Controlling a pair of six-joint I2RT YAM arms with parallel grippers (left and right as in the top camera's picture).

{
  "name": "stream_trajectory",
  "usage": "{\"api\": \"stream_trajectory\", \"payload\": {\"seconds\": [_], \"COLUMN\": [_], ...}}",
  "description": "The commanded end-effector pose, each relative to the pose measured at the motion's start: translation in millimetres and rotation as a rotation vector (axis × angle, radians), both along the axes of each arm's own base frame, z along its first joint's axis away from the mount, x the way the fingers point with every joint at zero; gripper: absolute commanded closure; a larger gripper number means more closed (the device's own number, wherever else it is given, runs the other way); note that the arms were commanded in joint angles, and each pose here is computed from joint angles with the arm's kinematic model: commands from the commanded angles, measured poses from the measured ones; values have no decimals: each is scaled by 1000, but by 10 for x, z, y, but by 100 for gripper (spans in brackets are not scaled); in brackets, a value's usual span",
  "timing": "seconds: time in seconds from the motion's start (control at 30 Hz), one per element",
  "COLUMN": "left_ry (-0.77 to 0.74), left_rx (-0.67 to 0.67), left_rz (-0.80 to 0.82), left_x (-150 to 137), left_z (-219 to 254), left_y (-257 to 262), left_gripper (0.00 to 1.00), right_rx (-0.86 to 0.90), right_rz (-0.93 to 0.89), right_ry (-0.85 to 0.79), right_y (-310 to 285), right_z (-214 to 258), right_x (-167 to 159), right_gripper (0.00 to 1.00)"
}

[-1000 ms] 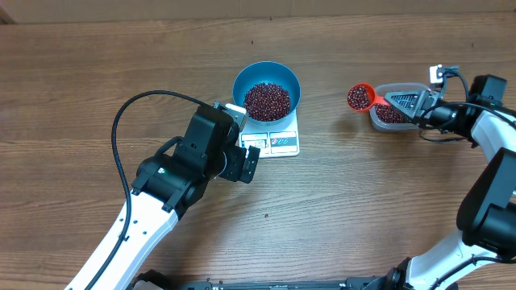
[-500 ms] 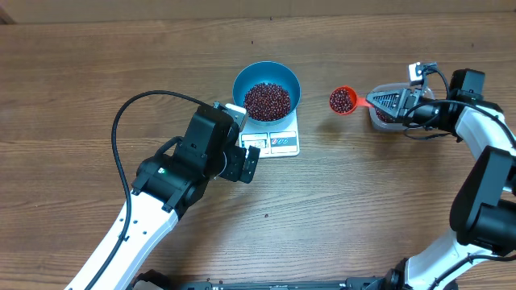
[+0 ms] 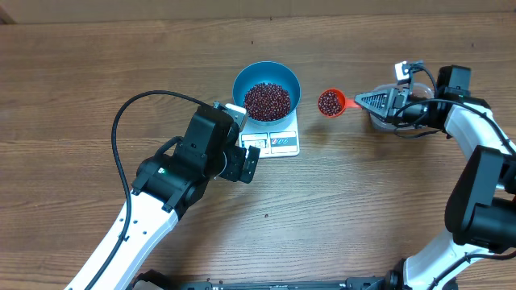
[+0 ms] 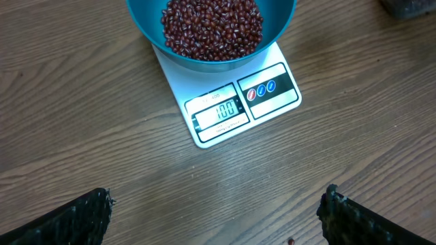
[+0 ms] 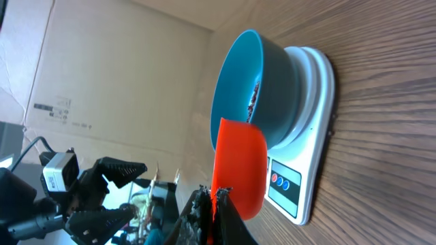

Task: Scoop item into bowl and weigh 150g on scale
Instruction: 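Carry the filled red cup left over the teal bowl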

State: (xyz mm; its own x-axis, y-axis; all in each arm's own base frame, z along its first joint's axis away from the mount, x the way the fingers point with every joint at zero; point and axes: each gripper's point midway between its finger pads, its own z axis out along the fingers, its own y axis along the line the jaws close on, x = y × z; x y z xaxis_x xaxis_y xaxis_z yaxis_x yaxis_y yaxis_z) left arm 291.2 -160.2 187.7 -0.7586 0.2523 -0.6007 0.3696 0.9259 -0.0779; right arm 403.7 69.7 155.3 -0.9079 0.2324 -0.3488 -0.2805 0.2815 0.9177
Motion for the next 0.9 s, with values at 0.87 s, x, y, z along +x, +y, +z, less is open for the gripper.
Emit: {"api": "stream_trajectory", "payload": {"seconds": [0.87], "left_ry": [-24], "left_rx": [-10], "left_rz": [-19], "left_x": [36], "left_z": [97], "left_y": [-35], "left_gripper": [0], "right_rx": [-19], "right_rz": [114], "right_ry": [-41], "right_y": [839], "right_z": [104], "right_x": [198], "right_gripper": [96]}}
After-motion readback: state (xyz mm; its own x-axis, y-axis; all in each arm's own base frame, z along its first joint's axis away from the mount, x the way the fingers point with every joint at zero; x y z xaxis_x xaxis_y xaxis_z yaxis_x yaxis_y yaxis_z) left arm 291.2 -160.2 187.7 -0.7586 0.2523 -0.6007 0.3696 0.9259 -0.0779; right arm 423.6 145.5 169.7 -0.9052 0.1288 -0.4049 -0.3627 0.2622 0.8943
